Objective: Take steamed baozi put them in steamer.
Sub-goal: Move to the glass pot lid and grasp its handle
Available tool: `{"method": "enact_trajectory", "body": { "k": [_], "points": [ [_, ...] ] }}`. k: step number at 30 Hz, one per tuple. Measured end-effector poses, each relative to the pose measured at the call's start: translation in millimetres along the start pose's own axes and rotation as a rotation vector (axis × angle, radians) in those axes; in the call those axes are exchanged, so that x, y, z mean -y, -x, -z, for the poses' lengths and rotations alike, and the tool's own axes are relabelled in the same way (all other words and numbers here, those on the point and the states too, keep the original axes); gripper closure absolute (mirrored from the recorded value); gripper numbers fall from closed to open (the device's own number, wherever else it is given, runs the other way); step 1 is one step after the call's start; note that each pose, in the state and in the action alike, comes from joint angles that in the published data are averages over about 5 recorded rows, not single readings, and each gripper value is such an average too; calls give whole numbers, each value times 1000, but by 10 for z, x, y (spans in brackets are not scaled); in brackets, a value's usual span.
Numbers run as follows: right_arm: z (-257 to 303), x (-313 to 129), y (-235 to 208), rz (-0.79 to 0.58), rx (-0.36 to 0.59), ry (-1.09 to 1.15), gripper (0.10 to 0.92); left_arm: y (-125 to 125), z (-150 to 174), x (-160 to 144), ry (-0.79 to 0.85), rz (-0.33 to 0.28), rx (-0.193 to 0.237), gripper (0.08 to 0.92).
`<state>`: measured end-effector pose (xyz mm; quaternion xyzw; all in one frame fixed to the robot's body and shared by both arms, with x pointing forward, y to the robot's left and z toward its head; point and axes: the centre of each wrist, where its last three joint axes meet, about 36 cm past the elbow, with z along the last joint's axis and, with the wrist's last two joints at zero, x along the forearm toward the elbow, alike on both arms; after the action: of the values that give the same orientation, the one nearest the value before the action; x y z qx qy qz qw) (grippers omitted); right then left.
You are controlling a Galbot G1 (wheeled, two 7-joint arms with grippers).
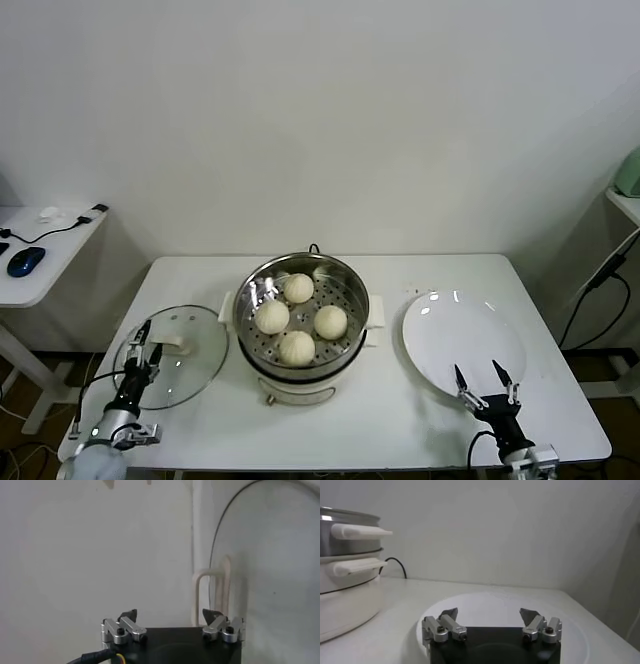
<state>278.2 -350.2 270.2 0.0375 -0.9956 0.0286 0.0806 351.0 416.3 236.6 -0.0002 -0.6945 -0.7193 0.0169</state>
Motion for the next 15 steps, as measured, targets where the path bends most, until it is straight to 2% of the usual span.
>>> {"method": "enact_trajectory", "body": {
  "k": [3, 5, 15],
  "points": [
    [-6, -7, -9, 0, 0, 1, 200, 30, 17, 20, 6, -3, 2, 193],
    [-8, -10, -16, 0, 0, 0, 200, 48, 16, 34, 11, -5, 3, 233],
    [-11, -26, -42, 8, 1, -7, 200, 33, -46, 161, 41, -25, 1, 519]
  ]
}}
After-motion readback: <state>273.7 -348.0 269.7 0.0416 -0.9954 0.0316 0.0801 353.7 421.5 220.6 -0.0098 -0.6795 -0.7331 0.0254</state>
